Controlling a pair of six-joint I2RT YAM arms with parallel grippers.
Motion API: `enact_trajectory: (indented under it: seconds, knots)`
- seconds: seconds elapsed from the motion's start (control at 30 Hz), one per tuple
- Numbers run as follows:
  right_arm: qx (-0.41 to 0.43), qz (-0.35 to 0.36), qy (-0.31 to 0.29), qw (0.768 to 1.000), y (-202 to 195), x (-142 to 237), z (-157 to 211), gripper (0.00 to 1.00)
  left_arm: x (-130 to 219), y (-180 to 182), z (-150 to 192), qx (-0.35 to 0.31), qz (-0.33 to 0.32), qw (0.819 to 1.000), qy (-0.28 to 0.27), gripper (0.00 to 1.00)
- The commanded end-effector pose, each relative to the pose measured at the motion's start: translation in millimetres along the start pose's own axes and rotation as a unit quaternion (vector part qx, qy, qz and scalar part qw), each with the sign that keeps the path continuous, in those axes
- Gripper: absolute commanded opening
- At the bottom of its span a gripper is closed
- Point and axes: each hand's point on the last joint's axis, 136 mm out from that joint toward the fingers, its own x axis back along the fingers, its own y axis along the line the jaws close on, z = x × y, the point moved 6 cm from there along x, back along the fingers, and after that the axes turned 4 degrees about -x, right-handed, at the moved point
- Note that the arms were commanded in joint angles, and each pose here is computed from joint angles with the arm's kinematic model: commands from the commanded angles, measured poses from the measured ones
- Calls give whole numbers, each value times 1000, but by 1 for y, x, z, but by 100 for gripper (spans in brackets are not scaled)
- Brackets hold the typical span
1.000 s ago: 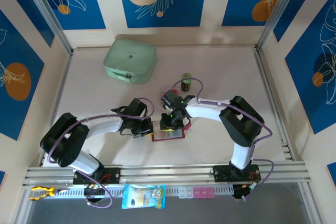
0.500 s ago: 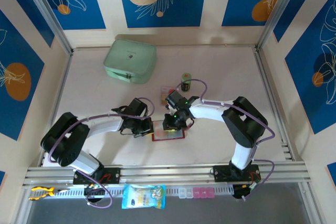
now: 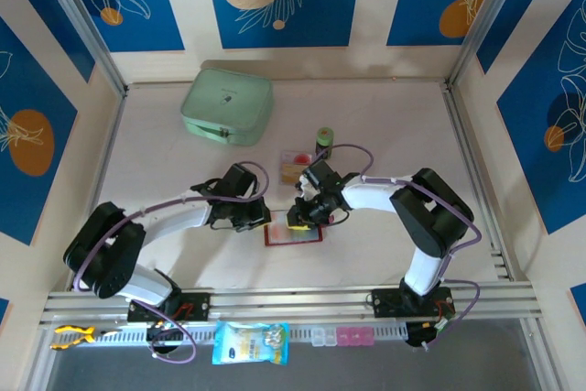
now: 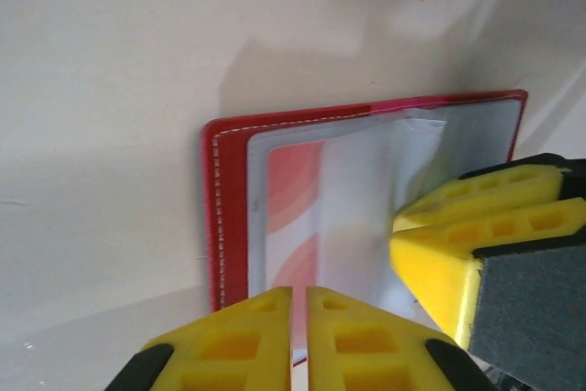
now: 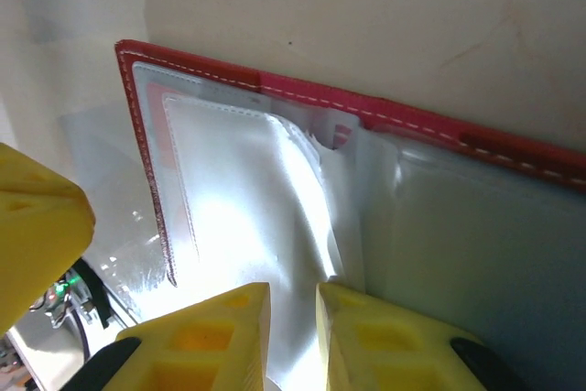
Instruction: Take the credit cards out of the card holder
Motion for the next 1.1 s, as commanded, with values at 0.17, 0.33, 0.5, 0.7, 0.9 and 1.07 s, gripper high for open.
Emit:
enact_trajectory:
  seconds: [0.17,0.33,0.5,0.7,0.9,1.07]
  knots:
    - [-33,-22,9,999,-21,1,4,22,-10,-19,0,-3,46,999,9,21]
    - [-39,-33,10,999,-24,2,2,21,-20,-16,2,7,58,998,16,28]
    - [-41,-35,10,998,-24,2,2,21,-26,-11,4,11,55,998,24,28]
    - [-41,-36,10,998,-23,3,3,21,-31,-6,6,17,46,998,33,28]
    - [-40,-39,9,998,-22,3,3,21,-32,-11,5,18,66,997,32,19]
    - [-40,-41,9,998,-21,4,4,21,-30,-14,4,17,73,997,30,14]
